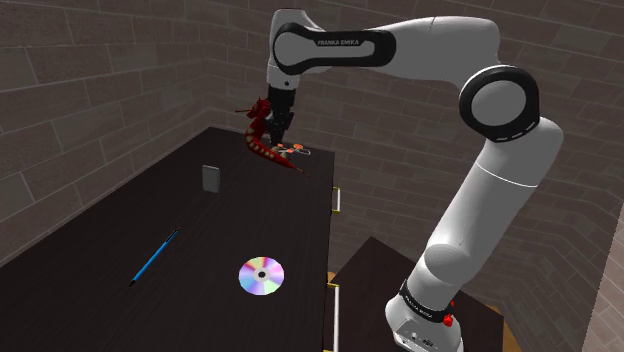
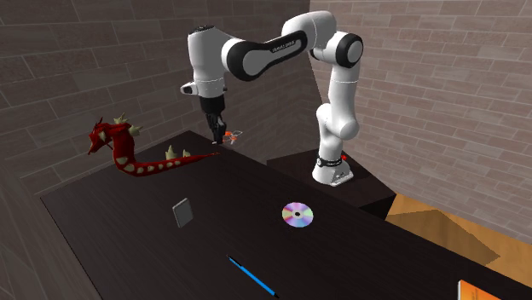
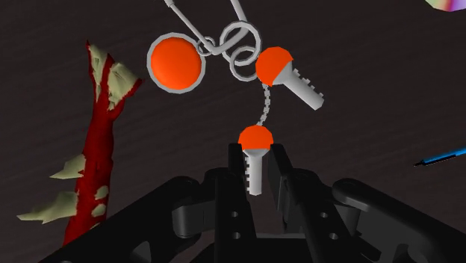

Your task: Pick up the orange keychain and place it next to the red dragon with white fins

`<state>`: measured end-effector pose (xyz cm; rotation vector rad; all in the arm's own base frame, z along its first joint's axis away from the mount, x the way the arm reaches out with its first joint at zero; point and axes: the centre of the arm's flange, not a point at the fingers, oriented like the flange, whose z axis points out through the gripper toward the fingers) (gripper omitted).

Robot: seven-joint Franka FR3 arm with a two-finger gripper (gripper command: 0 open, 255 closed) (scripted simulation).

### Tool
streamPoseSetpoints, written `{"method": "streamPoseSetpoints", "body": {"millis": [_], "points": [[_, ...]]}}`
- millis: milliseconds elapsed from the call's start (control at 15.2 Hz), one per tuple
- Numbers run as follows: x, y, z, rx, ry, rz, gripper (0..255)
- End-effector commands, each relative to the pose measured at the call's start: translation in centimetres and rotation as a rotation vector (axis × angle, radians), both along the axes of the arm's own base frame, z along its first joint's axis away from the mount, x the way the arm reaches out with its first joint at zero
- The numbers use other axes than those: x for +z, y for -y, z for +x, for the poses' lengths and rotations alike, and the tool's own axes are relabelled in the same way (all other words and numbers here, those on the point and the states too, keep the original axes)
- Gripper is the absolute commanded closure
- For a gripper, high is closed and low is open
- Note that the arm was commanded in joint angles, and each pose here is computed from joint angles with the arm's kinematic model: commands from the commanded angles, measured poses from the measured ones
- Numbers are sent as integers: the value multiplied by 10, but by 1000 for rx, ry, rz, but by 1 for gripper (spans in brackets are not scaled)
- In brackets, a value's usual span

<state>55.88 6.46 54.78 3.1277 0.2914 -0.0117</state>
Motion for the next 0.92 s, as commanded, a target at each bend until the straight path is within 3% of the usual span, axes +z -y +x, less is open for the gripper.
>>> {"method": "streamPoseSetpoints", "body": {"millis": [0, 858], "points": [[-10, -1, 0, 0, 0, 0, 255], [-79, -1, 0, 0, 0, 0, 255]]}}
